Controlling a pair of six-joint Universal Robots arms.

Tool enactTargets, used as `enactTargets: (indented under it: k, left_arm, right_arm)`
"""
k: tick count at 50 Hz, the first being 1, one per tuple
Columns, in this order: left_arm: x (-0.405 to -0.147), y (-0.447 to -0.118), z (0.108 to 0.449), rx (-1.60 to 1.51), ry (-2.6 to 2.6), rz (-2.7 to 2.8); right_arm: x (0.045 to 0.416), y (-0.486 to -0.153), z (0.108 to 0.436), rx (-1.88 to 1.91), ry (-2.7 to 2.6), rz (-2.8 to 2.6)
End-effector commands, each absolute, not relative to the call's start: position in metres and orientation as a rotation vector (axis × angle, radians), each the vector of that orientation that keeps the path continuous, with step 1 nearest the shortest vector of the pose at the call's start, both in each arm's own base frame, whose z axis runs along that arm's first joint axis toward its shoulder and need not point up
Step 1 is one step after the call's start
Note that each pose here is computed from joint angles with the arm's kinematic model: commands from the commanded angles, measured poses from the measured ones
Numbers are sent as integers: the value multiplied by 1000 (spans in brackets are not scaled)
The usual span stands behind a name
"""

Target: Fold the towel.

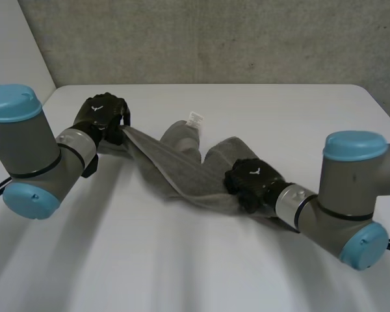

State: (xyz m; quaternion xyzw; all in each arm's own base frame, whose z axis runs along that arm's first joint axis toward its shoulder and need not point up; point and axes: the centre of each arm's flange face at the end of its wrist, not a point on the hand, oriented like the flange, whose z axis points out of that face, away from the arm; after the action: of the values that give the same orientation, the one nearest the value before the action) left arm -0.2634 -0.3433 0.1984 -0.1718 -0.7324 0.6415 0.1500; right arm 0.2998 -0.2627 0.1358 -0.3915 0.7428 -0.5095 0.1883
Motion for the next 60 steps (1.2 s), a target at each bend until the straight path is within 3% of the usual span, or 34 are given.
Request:
enactTargets:
  k: [1,3,10,18,30,34,36,38,39,40,41,42,43,44,45,46,47,48,49,51,53,57,59,60]
  left_arm:
    - [-261,-346,196,-488,-2113,1843]
    - [-260,-346,196,-490,-2115,1843]
    - [-261,-343,191,-507,-2126,1826]
    - [-262,-343,183,-517,-2144,1806]
    - [-261,-345,177,-517,-2166,1785]
    - [-263,-345,179,-529,-2159,1789]
    - [-268,-352,198,-582,-2088,1857]
    - [-274,-354,214,-621,-2032,1909]
    - [-274,-354,214,-622,-2032,1909]
    - [-279,-359,236,-647,-1967,1984]
    - [-279,-359,236,-647,-1967,1985]
    - [-283,-364,272,-654,-1862,2095]
    - [-283,-364,272,-654,-1861,2096]
    - [-284,-366,319,-635,-1721,2229]
    - [-283,-363,356,-613,-1606,2323]
    - [-283,-363,356,-613,-1604,2324]
    - [-281,-357,386,-595,-1504,2394]
    - [-278,-349,414,-575,-1411,2454]
    - [-278,-349,414,-575,-1410,2455]
    - [-273,-334,443,-554,-1313,2501]
    - [-270,-331,446,-545,-1311,2499]
    - [-265,-333,425,-545,-1402,2442]
    - [-263,-336,383,-570,-1546,2347]
    - [-263,-336,383,-570,-1547,2347]
  right_arm:
    - [279,-278,168,-1037,2113,-1517]
    - [263,-292,193,-988,2127,-1600]
    - [247,-303,212,-946,2133,-1674]
    - [248,-300,210,-974,2129,-1629]
    - [246,-291,170,-1218,2254,-1367]
    - [248,-296,179,-1225,2242,-1380]
    - [251,-301,189,-1222,2216,-1432]
    - [260,-321,227,-1226,2103,-1642]
    - [260,-321,227,-1226,2102,-1644]
    - [263,-335,255,-1194,2021,-1805]
    - [263,-335,256,-1193,2020,-1807]
    - [266,-347,290,-1123,1900,-1984]
    - [267,-354,331,-1013,1751,-2161]
    - [267,-354,331,-1012,1749,-2162]
    - [266,-356,370,-877,1594,-2298]
    - [261,-352,407,-736,1442,-2402]
    - [261,-352,407,-735,1440,-2403]
    - [257,-346,431,-642,1318,-2449]
    - [254,-340,444,-585,1247,-2462]
    - [251,-335,449,-564,1220,-2460]
    - [251,-329,446,-585,1235,-2437]
    - [254,-319,407,-677,1378,-2283]
    - [256,-313,392,-711,1425,-2225]
    - [256,-307,375,-745,1471,-2172]
